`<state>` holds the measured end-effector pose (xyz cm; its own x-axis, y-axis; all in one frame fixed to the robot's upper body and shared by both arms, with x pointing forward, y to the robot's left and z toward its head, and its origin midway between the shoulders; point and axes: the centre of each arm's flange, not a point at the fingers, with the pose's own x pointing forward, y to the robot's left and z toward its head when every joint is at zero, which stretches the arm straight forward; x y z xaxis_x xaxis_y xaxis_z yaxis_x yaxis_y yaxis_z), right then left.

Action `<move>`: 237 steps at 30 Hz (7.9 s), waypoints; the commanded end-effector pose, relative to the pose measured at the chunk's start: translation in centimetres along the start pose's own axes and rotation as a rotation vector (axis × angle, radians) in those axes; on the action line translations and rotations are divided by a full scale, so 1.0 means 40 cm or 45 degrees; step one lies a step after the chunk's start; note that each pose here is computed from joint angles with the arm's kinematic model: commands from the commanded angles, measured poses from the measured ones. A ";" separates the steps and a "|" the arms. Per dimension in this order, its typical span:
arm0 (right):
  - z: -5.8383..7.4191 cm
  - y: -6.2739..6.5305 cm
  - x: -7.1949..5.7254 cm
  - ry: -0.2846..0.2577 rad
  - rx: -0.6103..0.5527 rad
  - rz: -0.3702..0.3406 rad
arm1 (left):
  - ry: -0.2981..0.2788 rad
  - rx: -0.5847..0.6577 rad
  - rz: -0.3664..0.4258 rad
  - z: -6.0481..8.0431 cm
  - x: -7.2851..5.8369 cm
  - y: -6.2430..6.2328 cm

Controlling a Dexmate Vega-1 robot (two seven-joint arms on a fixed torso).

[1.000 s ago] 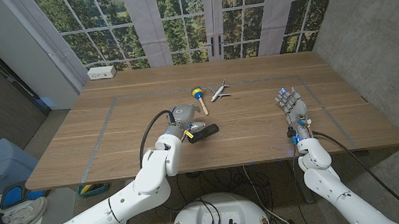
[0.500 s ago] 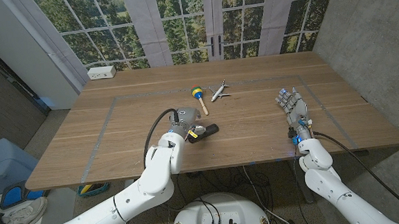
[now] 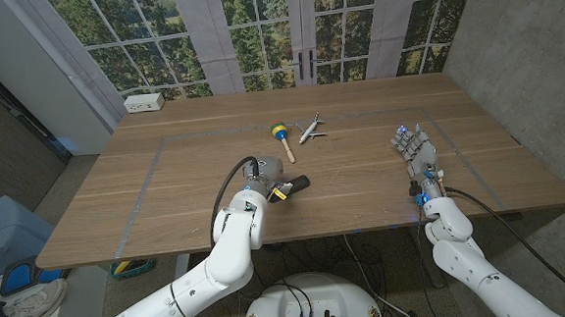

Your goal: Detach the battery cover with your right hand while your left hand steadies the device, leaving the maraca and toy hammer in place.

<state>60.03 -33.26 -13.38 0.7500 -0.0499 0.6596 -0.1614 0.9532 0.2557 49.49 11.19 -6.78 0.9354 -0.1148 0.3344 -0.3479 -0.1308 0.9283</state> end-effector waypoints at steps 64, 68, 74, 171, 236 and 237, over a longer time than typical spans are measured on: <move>0.009 0.002 -0.043 -0.060 -0.047 -0.041 | 0.000 -0.252 -0.076 -0.040 0.040 -0.129; 0.010 0.003 -0.043 -0.061 -0.048 -0.043 | -0.041 -0.355 -0.006 -0.053 0.035 -0.112; 0.009 0.003 -0.043 -0.060 -0.049 -0.047 | -0.094 -0.463 0.063 -0.065 0.036 -0.091; 0.080 0.238 -0.044 0.102 -0.328 0.313 | -0.441 -0.837 0.491 -0.047 0.164 0.078; 0.088 0.372 0.007 0.164 -0.343 0.543 | -0.511 -0.868 0.477 -0.009 0.183 0.048; 0.087 0.373 0.008 0.169 -0.334 0.552 | -0.512 -0.873 0.475 -0.009 0.183 0.048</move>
<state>55.22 -20.83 -7.64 0.7352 0.3399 0.5864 -0.2654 0.9404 -0.2124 55.42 10.31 -2.52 0.6209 -0.3847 0.6830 -0.4237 0.5684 0.7053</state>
